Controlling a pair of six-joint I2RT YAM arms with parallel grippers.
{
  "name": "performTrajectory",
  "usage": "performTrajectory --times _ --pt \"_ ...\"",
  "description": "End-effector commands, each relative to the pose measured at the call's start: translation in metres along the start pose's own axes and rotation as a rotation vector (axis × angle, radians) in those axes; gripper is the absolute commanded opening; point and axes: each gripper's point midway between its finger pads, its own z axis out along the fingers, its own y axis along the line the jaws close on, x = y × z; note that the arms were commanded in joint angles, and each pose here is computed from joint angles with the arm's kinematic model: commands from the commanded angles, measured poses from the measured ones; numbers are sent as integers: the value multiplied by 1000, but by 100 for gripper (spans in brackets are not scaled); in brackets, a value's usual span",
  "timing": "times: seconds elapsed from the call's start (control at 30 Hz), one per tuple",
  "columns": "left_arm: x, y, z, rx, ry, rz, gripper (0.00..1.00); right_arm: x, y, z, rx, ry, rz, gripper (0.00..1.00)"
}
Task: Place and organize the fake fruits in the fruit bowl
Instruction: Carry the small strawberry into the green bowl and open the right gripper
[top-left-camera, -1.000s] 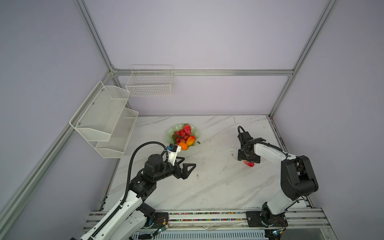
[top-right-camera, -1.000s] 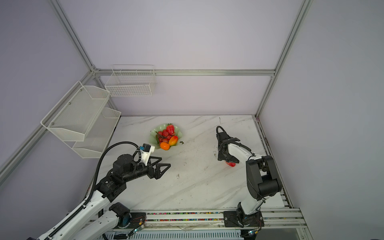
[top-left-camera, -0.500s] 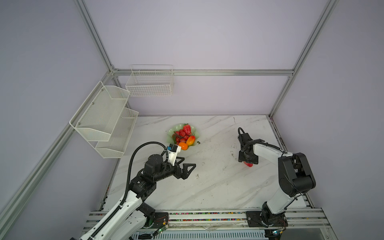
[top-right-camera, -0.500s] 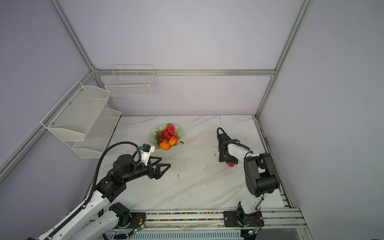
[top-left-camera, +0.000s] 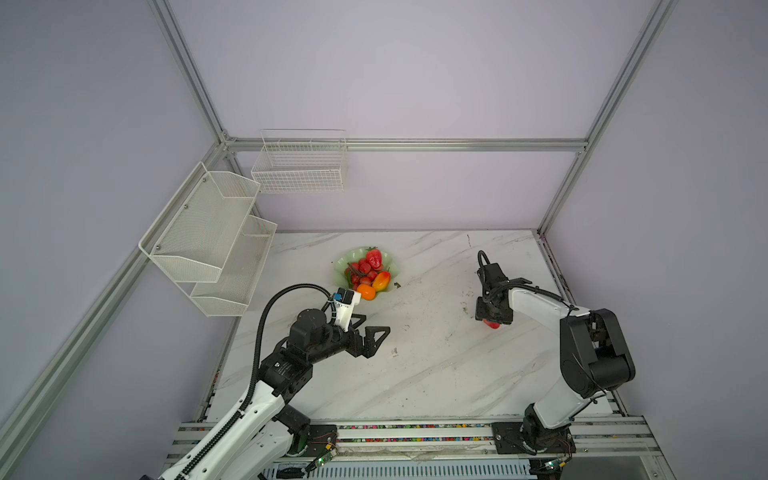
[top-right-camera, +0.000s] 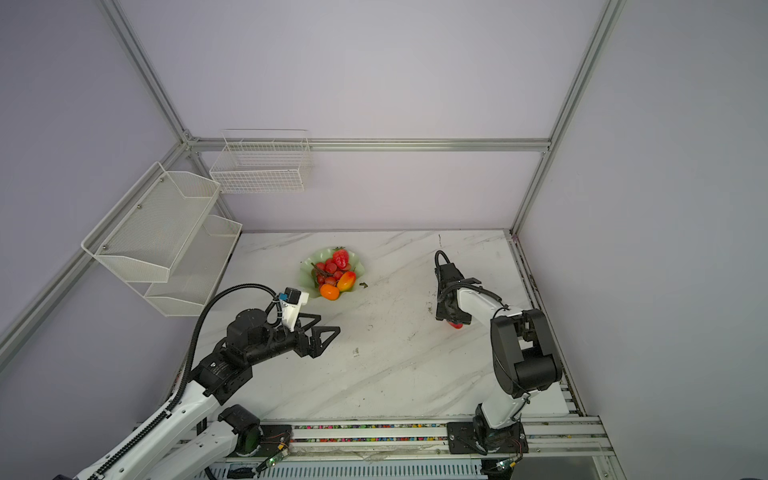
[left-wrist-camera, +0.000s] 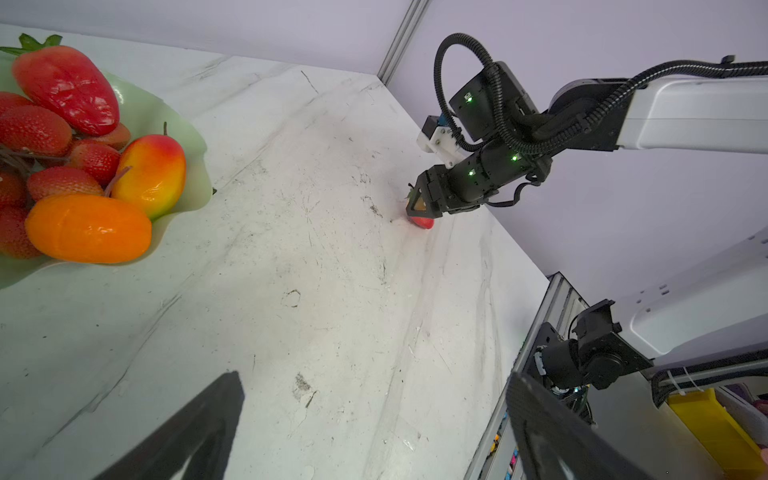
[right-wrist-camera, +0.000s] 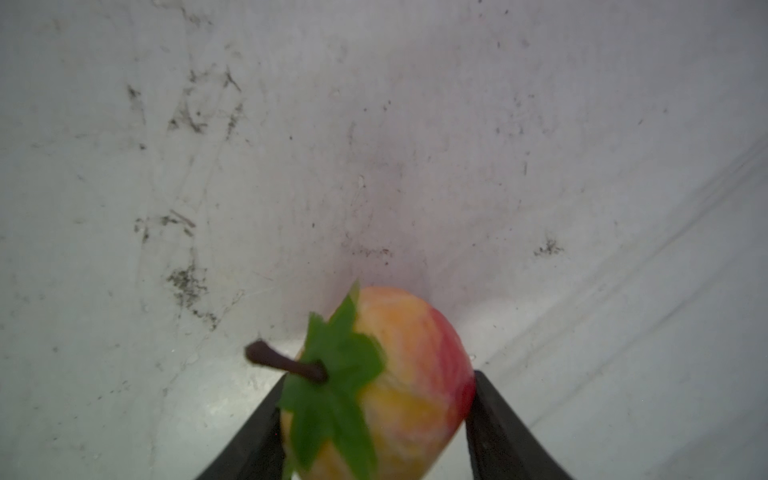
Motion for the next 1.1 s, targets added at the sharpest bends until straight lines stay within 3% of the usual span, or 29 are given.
performTrajectory --times 0.0,0.13,0.23,0.5,0.67,0.83,1.07 --pt "-4 -1 -5 -10 -21 32 100 -6 6 -19 -64 -40 -23 47" --pt "-6 2 -9 -41 -28 34 100 -12 27 -39 -156 -77 -79 47" --pt "-11 15 -17 -135 -47 30 100 -17 61 -61 -226 -130 -168 47" --pt "-35 42 -41 -371 -62 68 100 -40 211 -143 -580 -308 -390 47" --pt "-55 76 -62 -586 -97 12 100 -51 296 -176 -758 -348 -478 47" --pt "-69 101 -78 -590 -170 -117 100 -47 367 -185 -874 -337 -525 47" --pt "-72 113 -80 -438 -216 -277 100 -24 434 -182 -977 -314 -521 46"
